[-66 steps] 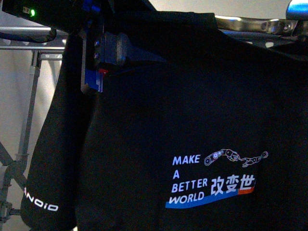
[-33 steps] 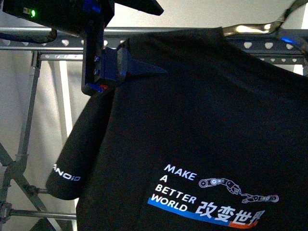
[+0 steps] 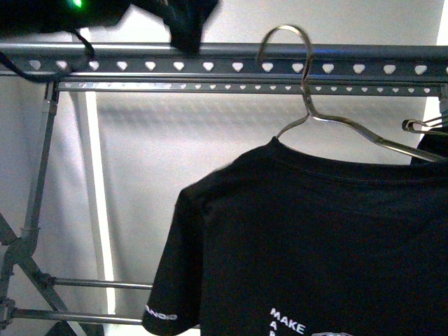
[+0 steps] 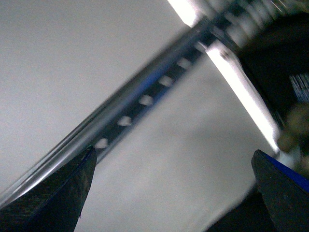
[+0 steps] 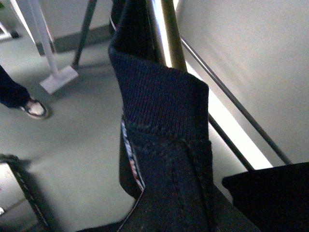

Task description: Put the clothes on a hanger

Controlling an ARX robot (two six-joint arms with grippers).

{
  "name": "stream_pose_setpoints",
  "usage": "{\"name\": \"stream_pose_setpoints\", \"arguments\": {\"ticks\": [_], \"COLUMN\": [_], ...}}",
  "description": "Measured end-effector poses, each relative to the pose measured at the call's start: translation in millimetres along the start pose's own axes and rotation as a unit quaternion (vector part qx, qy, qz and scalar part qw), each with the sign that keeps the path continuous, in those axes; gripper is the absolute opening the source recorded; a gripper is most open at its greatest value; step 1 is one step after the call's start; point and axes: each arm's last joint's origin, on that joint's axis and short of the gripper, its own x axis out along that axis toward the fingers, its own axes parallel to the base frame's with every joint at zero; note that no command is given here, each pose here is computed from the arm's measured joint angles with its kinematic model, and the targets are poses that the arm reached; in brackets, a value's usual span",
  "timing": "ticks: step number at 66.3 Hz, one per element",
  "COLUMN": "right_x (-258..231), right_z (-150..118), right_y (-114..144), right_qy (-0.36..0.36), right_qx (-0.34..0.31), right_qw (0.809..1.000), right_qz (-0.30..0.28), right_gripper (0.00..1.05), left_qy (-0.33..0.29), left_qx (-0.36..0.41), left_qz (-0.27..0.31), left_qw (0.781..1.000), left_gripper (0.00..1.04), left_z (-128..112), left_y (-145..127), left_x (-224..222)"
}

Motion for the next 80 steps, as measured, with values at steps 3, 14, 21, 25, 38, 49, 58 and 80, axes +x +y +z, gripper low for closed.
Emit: {"name": "stream_pose_setpoints", "arguments": {"ticks": [3,14,21,25,38,49,58,80], "right_x": [-9.4,-42.9,-48.7,-48.8,-37.8,-23.1,-8.0,25.0], "right_z": [2.3,11.3,19.2,24.8,38.1,53.4,63.4,37.4], "right_y": [5.1,10.4,-5.3,-17.7,-54.4,-74.2,-90.1,-108.0], "right_qy": [-0.031,-0.067,-0.08,-0.091,-0.125,-0.134,-0.126,-0.074], "right_qx": [0.035,0.195,0.274,0.311,0.399,0.44,0.457,0.464], "right_qw": [0.999,0.978,0.957,0.943,0.901,0.878,0.867,0.86], "right_qz": [-0.004,-0.035,-0.059,-0.08,-0.117,-0.133,-0.151,-0.197], "right_gripper": [0.05,0.05,0.05,0.05,0.05,0.05,0.05,0.05], "left_qy": [-0.056,-0.035,0.047,0.15,0.246,0.256,0.264,0.266], "left_qx": [-0.169,-0.437,-0.447,-0.393,-0.253,-0.23,-0.227,-0.223], "left_qz": [0.089,0.225,0.245,0.241,0.2,0.195,0.193,0.193], "left_qw": [0.98,0.87,0.859,0.874,0.914,0.918,0.917,0.918], "left_gripper": [0.98,0.98,0.98,0.88,0.51,0.24,0.03,0.04], "left_z": [10.6,14.1,-9.5,-18.2,-31.1,-43.2,-51.4,-59.1], "left_y": [21.9,56.5,44.0,35.6,-2.4,-16.5,-28.2,-41.0], "left_x": [-5.0,-23.0,-27.4,-34.3,-104.2,-146.4,-178.1,-234.9]}}
